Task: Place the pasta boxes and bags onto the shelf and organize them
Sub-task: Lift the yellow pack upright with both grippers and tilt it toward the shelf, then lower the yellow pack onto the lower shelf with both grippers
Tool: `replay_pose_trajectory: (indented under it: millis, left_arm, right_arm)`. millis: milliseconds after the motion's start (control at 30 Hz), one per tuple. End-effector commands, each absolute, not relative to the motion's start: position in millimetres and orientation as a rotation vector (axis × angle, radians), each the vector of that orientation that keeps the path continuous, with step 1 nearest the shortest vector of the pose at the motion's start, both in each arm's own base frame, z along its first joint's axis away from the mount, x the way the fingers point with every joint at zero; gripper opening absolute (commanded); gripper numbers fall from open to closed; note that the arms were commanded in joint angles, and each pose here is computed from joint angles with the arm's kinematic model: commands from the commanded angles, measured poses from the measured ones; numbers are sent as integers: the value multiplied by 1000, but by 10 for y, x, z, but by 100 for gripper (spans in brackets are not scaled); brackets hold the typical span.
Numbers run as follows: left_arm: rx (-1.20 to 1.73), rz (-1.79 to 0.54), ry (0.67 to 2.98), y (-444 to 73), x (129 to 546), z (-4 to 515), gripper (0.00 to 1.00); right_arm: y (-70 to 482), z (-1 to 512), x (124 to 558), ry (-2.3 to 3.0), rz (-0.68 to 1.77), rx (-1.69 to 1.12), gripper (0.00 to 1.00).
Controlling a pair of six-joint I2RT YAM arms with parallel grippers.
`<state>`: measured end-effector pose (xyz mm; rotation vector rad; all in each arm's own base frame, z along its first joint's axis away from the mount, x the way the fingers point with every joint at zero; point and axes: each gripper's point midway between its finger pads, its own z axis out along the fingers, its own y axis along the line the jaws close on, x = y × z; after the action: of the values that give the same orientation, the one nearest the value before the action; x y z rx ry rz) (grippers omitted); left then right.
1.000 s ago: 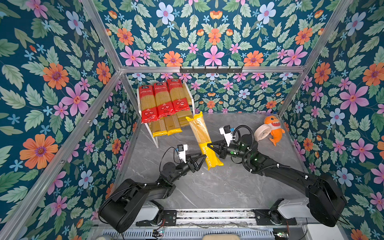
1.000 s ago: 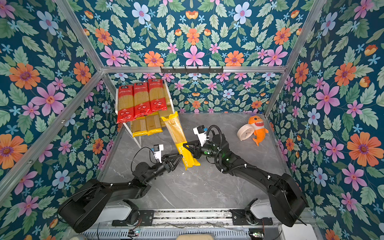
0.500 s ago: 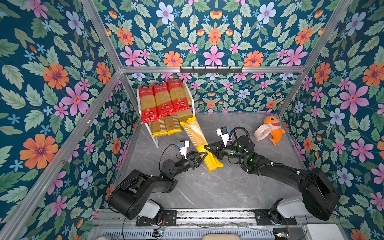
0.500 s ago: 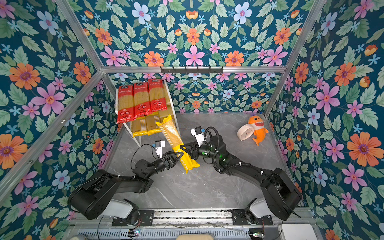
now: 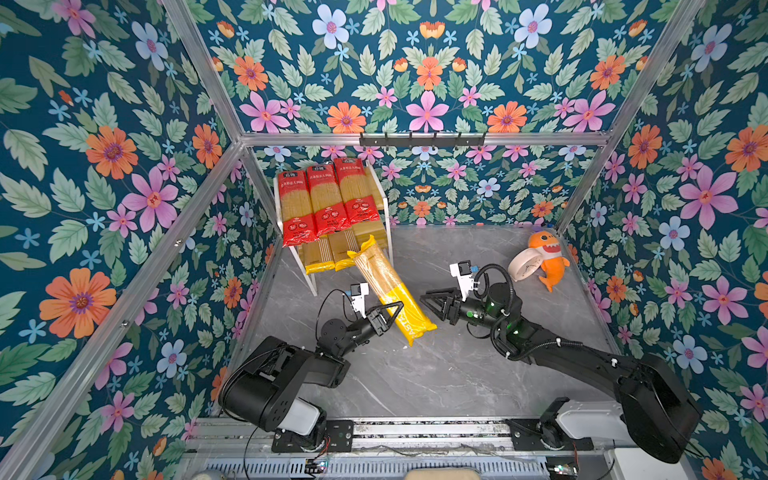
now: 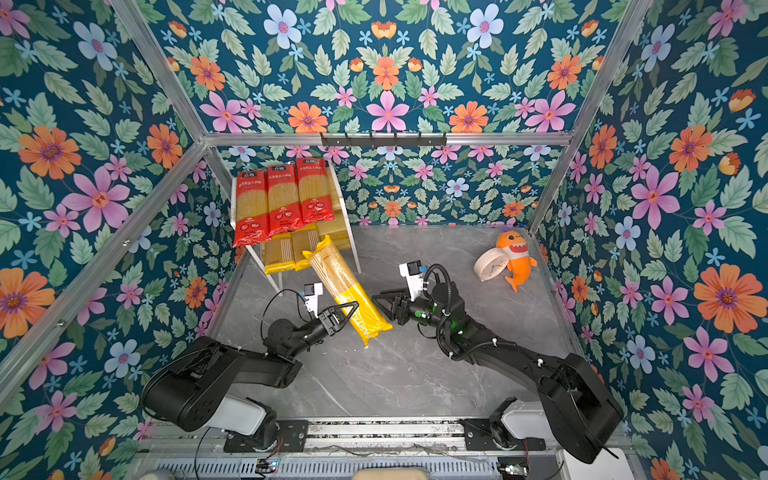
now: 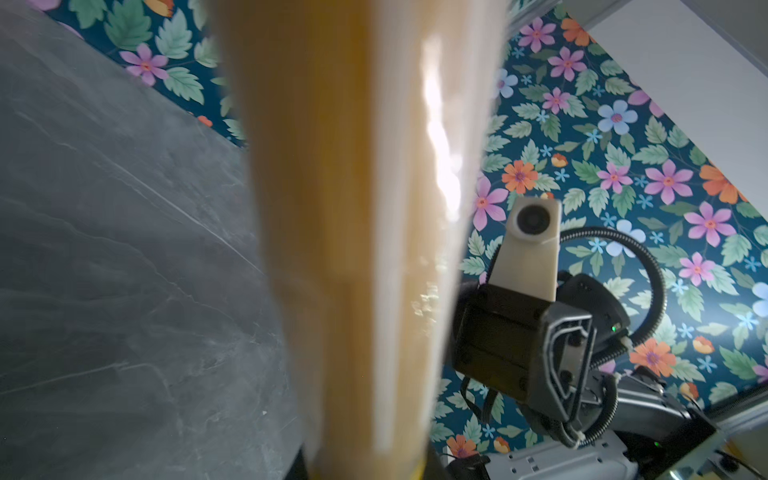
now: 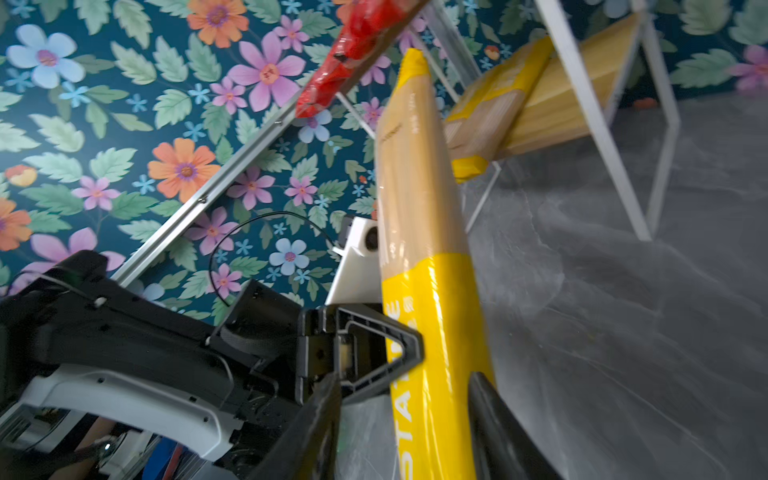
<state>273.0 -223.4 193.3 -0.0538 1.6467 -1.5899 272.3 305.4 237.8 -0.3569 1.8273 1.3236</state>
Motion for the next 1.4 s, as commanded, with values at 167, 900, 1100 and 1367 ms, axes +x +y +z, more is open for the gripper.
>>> replay_pose_trajectory:
  millis: [167,900,1100,1367]
  left_arm:
    - [-207,-1604,1503,-1981,2890,2184,17]
    - [-225,-1686,1485,-2082,2851,2296,16]
    - [-249,-1668,1490,-2051,2880,2259,16]
    - [-261,-1678,1487,-2076,2945,2281,16]
  right_arm:
    - [2974,1718,2576,2054,1284,-133,55]
    - [3638,1940,2856,1753,1691,96,49]
    - [3494,1806,2754,1785,1667,116,53]
    - [3388,1668,2629,1840,1659,125,61]
